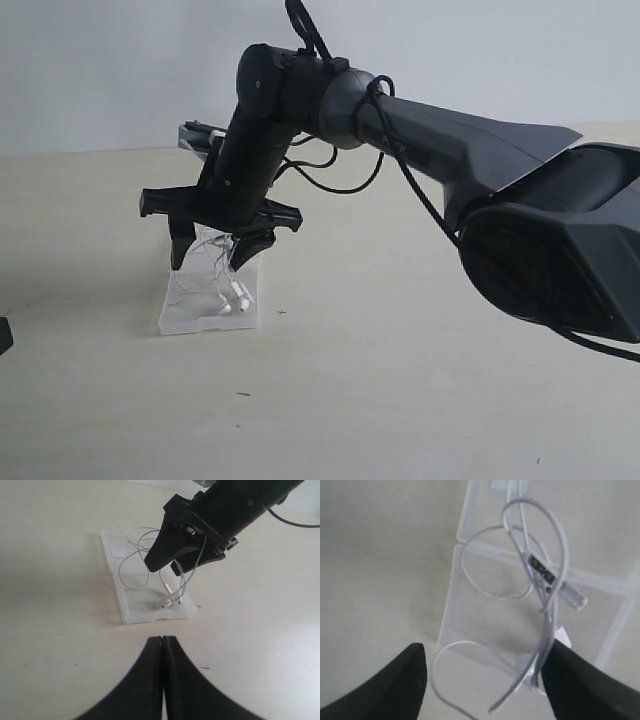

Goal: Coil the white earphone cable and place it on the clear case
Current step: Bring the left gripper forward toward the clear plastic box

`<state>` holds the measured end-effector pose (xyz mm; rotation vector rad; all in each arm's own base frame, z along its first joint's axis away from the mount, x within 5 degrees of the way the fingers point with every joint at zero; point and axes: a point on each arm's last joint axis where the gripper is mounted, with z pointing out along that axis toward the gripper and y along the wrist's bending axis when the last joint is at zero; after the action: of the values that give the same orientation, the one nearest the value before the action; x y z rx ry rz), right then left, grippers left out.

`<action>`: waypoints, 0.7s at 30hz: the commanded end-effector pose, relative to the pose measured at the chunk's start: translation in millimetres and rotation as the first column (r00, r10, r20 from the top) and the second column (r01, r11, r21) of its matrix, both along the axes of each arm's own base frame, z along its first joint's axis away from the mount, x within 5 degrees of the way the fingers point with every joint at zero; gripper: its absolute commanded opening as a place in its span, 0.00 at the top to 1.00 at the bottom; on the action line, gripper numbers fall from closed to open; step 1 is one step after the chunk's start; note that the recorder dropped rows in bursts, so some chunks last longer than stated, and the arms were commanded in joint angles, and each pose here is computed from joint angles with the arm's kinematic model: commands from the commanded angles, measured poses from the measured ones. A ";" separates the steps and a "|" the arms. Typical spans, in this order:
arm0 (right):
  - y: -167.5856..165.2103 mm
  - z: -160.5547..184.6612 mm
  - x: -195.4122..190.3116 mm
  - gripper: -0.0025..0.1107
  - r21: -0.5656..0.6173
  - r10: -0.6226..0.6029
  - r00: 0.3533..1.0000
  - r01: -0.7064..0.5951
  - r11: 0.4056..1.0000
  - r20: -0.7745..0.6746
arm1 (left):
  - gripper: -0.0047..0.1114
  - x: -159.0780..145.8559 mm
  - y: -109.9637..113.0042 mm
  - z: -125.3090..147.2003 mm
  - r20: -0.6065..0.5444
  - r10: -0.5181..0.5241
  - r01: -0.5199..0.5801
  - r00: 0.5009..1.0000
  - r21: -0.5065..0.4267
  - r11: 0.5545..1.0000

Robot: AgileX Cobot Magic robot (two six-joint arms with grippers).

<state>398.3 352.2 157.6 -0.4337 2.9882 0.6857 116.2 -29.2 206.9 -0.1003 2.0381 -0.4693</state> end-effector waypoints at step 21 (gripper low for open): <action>6.8 15.3 -3.0 0.42 0.092 0.024 0.999 -0.022 0.996 -0.023 | 0.96 -10.8 -20.3 -1.2 0.000 -0.282 0.282 0.959 0.017 0.959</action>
<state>394.3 359.1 167.9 -0.4509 2.9804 0.8127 107.0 -47.8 206.4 0.1439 2.0688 -0.6317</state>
